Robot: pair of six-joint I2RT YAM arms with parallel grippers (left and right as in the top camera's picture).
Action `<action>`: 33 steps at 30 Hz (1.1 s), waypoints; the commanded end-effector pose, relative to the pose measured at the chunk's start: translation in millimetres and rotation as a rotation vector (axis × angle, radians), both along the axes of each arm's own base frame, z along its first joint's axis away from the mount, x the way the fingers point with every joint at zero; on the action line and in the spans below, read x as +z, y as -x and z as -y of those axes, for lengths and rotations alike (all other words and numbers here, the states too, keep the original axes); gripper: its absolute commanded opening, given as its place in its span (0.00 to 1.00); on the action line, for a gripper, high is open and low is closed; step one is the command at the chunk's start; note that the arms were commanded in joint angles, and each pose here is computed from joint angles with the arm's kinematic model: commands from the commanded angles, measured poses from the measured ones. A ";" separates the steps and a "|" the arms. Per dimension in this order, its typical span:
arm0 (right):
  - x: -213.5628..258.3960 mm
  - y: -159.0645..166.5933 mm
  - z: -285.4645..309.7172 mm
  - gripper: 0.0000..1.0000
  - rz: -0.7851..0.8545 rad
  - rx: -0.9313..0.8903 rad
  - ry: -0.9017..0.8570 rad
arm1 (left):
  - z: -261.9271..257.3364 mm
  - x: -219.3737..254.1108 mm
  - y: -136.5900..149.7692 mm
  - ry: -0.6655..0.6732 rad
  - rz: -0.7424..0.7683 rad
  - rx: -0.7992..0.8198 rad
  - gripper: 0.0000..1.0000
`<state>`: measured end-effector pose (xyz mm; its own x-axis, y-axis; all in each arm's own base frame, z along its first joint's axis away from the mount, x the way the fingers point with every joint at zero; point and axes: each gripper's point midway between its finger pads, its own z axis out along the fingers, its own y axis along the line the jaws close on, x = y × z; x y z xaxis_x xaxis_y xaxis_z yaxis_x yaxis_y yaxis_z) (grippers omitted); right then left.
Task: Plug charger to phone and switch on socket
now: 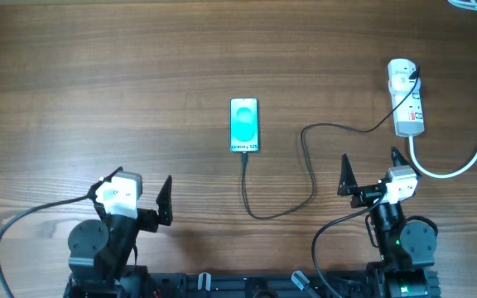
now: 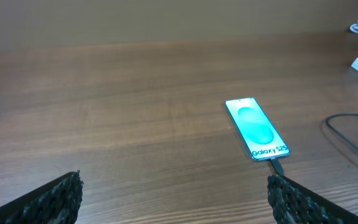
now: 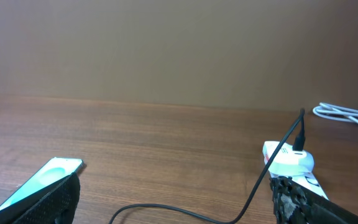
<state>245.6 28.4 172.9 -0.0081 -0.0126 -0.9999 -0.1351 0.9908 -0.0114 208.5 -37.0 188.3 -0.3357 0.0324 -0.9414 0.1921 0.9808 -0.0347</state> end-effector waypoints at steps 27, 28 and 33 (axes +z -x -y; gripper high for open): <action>2.3 0.3 2.3 1.00 0.010 -0.011 -0.015 | -20.9 -31.2 -36.9 0.147 0.251 0.142 1.00; 2.3 0.3 2.3 1.00 0.009 -0.011 -0.015 | -20.9 -31.2 -36.9 0.127 0.254 0.138 1.00; 2.3 0.3 2.3 1.00 0.010 -0.011 -0.015 | -27.6 -32.0 -37.3 0.033 0.265 0.158 1.00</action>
<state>245.6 28.4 172.9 -0.0081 -0.0126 -0.9999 -0.1351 0.9908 -0.0114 245.6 -17.2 159.0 -0.0813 -0.1039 -0.9913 0.0812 0.9906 -0.1105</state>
